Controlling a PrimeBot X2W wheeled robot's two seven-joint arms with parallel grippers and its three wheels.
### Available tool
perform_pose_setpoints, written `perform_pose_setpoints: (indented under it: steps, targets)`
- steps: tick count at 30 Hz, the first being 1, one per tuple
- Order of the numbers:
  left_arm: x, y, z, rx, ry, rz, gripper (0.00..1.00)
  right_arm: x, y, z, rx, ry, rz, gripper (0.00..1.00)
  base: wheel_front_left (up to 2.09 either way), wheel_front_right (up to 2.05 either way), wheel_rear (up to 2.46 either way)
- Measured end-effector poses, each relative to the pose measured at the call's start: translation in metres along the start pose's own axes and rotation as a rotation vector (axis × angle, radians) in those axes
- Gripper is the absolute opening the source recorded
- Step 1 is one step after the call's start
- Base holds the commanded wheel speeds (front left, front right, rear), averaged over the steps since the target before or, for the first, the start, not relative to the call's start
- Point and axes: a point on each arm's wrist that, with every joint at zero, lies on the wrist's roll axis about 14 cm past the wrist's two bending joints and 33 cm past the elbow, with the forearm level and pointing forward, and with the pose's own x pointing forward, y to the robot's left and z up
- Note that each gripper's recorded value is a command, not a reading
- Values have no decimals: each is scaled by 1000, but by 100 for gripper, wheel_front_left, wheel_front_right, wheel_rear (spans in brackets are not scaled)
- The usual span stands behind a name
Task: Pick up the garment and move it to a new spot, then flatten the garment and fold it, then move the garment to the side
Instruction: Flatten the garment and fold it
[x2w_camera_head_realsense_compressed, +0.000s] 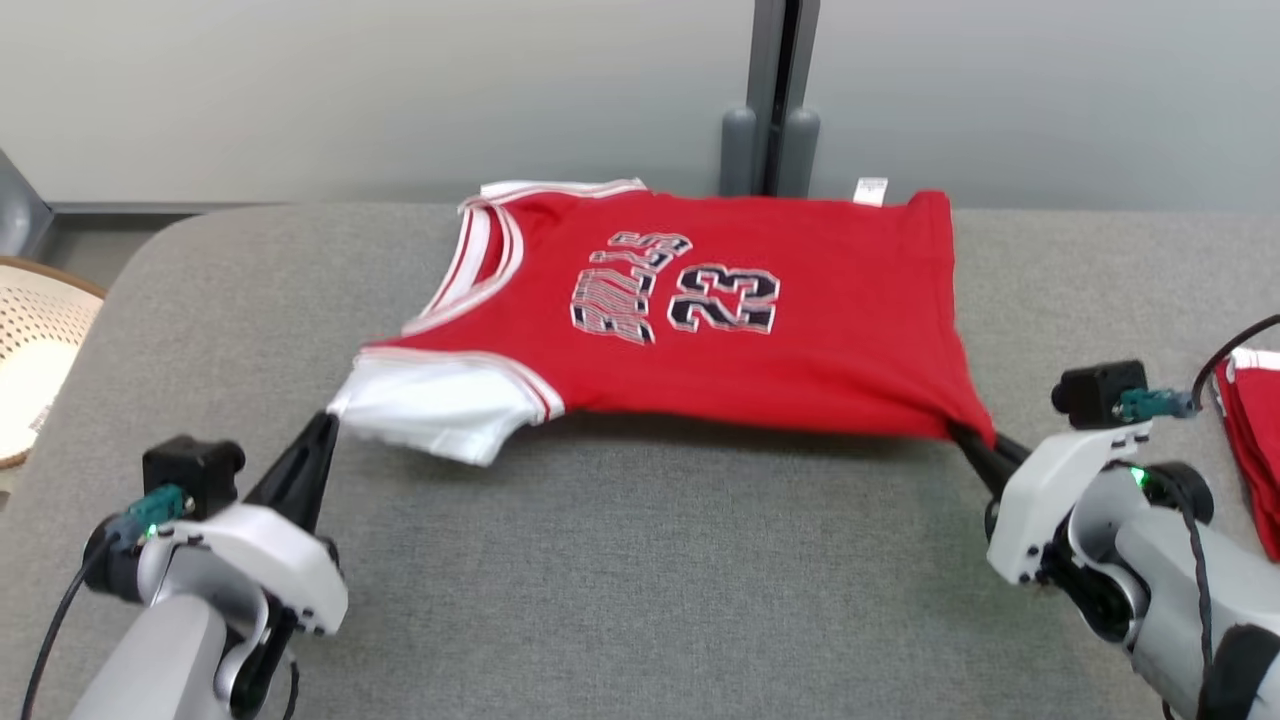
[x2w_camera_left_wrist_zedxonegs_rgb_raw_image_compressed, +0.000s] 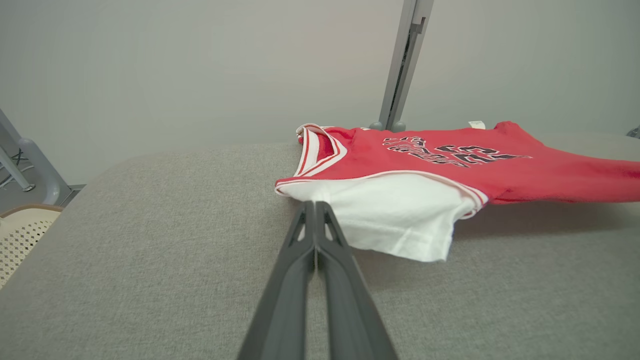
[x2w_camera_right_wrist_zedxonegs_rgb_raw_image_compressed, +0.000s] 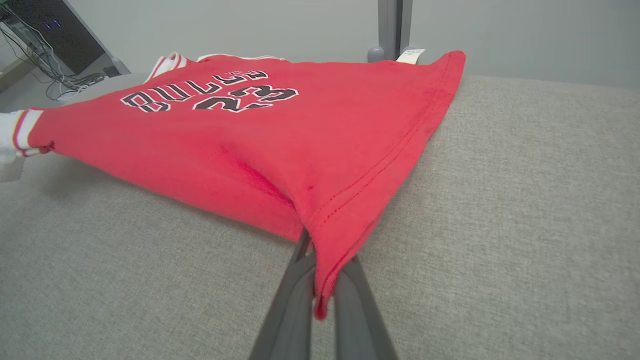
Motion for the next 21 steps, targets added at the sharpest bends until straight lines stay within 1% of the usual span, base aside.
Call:
perform_pose_setpoints:
  steps: [7, 12, 18, 21]
  targets:
    - [-45, 3, -24, 4, 111, -27, 0, -22, 15, -24, -24, 101, 38, 0, 0, 0, 0]
    - [-70, -7, -31, -8, 170, -80, 0, -35, 23, -33, -25, 156, 65, 0, 0, 0, 0]
    - [-93, -21, -34, -35, 232, -150, 0, -51, 18, -42, -37, 219, 69, 0, 0, 0, 0]
    - [-103, -27, -38, -62, 273, -179, 0, -58, 21, -51, -18, 261, 85, 0, 0, 0, 0]
